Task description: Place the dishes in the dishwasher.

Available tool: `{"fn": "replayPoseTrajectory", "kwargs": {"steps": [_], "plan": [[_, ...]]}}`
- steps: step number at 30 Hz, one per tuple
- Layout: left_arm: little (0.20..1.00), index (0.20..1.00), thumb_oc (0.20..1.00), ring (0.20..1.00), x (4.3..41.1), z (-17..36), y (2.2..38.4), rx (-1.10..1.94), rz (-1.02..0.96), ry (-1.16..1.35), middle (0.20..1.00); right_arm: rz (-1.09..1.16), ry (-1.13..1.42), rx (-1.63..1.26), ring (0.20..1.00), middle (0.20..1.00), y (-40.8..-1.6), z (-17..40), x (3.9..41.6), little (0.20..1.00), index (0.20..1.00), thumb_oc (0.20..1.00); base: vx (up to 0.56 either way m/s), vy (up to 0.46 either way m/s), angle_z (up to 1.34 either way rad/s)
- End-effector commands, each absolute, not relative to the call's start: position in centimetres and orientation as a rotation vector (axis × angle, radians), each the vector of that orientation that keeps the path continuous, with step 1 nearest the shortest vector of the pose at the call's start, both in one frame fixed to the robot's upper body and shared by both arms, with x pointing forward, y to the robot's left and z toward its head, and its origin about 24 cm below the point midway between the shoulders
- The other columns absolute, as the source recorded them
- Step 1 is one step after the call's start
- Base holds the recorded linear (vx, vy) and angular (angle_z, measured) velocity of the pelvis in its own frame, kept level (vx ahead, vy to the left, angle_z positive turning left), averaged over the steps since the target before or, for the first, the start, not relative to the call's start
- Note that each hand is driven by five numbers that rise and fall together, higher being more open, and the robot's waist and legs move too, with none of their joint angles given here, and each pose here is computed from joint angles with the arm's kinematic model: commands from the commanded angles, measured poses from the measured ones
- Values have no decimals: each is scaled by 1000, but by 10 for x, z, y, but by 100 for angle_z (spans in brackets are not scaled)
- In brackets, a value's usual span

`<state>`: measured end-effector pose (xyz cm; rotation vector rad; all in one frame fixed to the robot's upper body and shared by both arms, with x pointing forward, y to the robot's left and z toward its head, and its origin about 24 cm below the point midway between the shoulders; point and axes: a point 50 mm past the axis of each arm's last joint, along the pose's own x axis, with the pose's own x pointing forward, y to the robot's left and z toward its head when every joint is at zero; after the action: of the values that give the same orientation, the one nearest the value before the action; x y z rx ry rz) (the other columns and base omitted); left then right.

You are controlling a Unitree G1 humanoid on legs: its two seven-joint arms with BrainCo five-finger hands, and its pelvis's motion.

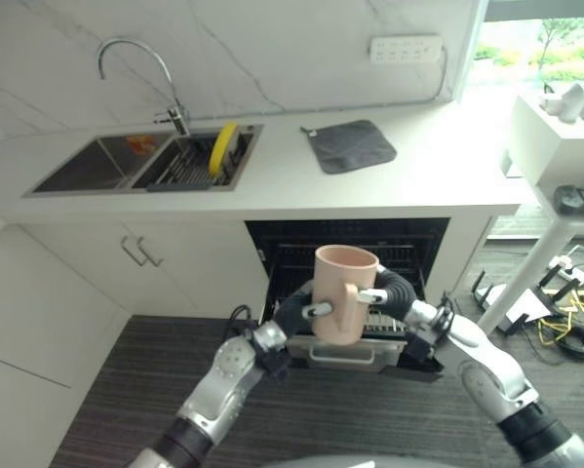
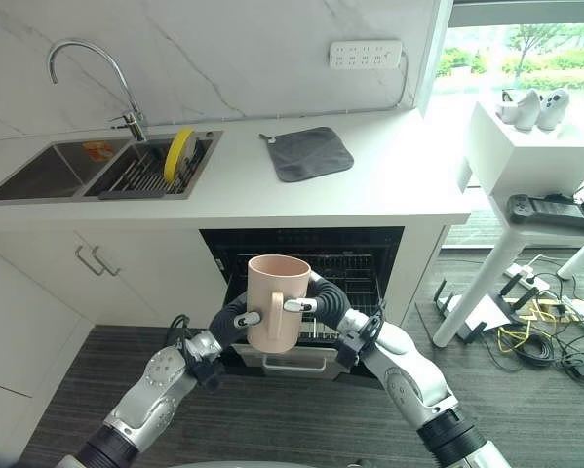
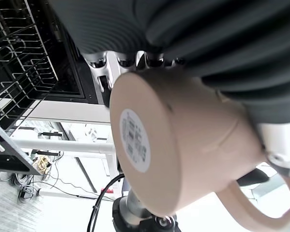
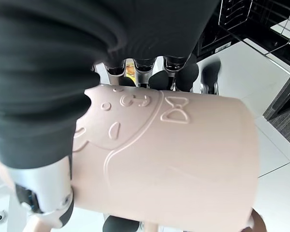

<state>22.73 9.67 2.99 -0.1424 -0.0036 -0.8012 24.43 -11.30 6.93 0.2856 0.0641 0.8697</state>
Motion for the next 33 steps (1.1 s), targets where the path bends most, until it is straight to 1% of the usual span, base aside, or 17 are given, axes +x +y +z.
{"fn": "replayPoseTrajectory", "kwargs": {"steps": [1,6,11,18,33], "plan": [[1000,1000,1000,1000,242,30,95,-84,-737,15,1000,1034,-271,481,200,200,-65,128,242,200,200,200,0,0,0],[1000,1000,1000,1000,247,27,110,-61,-535,19,1000,799,-387,580,200,200,-90,140,253,200,200,200,0,0,0],[1000,1000,1000,1000,247,25,119,-83,-442,29,1000,656,-449,628,200,200,-110,144,256,200,200,200,-11,-8,2],[1000,1000,1000,1000,244,24,123,-94,-402,36,1000,530,-511,664,200,200,-131,143,257,200,200,200,-27,-16,7],[1000,1000,1000,1000,246,29,134,-58,-343,-4,1000,391,-564,668,200,200,-154,138,256,200,200,200,-2,-3,0]]}}
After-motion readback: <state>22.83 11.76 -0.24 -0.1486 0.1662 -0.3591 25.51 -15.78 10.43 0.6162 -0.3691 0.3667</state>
